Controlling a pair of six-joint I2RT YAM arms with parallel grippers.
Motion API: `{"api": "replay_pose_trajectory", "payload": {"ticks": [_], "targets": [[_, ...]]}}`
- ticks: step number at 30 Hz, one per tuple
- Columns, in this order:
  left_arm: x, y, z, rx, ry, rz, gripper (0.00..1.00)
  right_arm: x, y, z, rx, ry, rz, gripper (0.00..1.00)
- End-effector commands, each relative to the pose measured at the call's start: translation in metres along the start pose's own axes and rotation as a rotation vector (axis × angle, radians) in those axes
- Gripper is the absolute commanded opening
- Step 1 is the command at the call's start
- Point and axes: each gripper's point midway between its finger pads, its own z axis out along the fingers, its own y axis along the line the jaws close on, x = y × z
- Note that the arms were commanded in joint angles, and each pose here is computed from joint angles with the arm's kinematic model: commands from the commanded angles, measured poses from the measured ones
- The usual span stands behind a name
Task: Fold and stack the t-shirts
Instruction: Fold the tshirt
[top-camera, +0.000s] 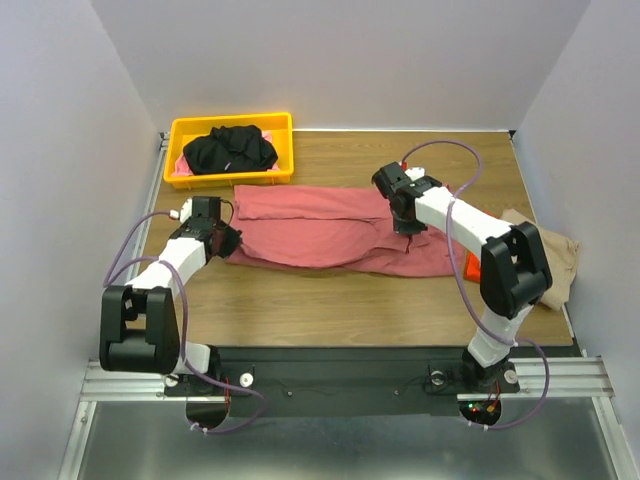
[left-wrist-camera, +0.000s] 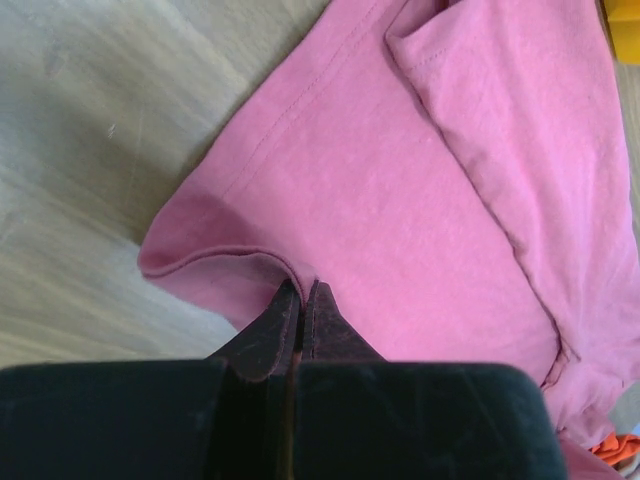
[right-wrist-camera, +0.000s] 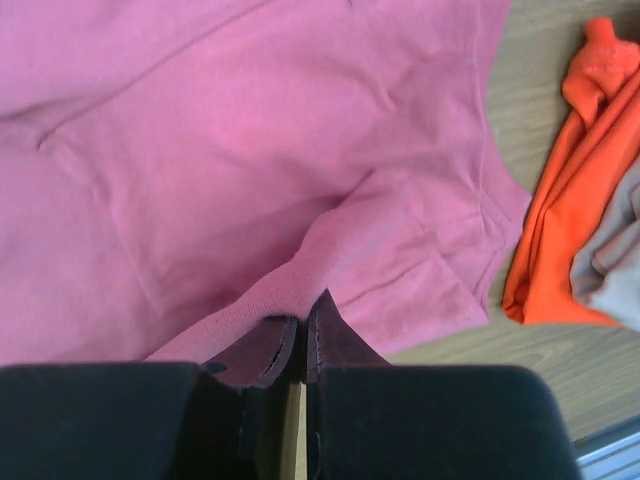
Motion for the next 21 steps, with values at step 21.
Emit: {"api": "replay_pose_trajectory", "payload": {"ticks": [21], "targets": [[-0.049, -0.042, 0.042, 0.015, -0.104, -0.045, 0.00, -0.050, 0.004, 0.043, 0.086, -0.042, 0.002, 0.00]]}}
